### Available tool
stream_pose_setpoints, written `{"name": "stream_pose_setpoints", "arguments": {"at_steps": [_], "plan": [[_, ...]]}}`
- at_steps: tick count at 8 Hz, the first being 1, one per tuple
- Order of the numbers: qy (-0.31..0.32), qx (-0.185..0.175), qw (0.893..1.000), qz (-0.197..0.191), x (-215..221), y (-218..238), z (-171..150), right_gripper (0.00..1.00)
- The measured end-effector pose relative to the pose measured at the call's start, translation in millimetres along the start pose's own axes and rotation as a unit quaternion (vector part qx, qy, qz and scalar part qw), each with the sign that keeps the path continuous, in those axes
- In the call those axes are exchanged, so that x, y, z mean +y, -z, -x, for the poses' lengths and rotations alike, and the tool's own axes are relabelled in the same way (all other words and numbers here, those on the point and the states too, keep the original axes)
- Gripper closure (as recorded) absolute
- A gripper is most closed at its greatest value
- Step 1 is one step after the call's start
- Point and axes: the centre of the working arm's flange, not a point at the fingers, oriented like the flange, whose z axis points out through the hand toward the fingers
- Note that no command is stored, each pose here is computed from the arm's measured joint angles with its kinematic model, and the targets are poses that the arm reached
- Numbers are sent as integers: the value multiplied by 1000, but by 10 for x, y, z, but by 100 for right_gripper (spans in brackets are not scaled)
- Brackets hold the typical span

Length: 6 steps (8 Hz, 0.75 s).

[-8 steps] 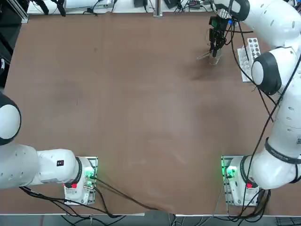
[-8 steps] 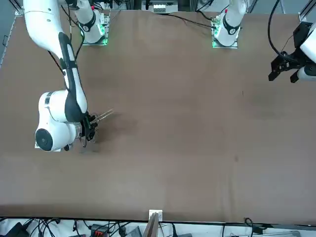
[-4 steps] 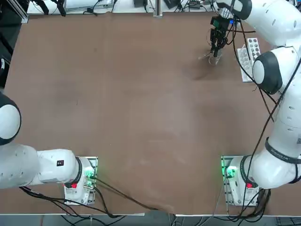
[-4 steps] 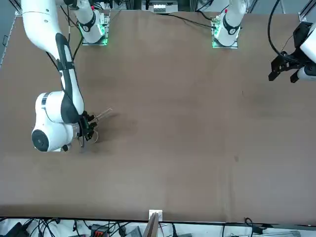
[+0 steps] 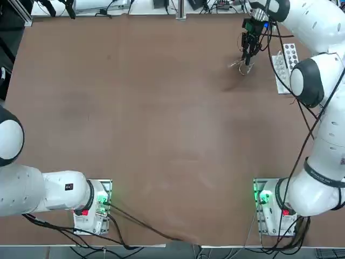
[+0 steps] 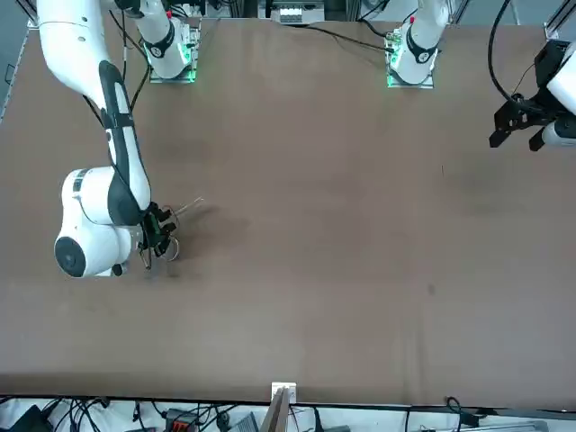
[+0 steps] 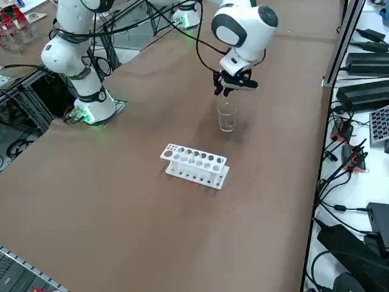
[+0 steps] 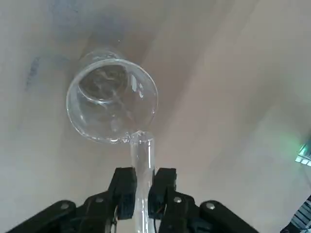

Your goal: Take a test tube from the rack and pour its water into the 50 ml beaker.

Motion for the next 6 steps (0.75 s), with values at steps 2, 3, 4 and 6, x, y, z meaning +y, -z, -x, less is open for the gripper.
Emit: {"name": "stream_pose_setpoints", "arguments": {"at_steps": [2, 3, 4, 6], "plan": [[0, 0, 1000, 0, 1, 0, -1, 81], [-2, 5, 1000, 2, 5, 1, -9, 81], [-12, 18, 1000, 6, 13, 8, -23, 81], [-48, 58, 997, 8, 1, 89, 19, 81]]}}
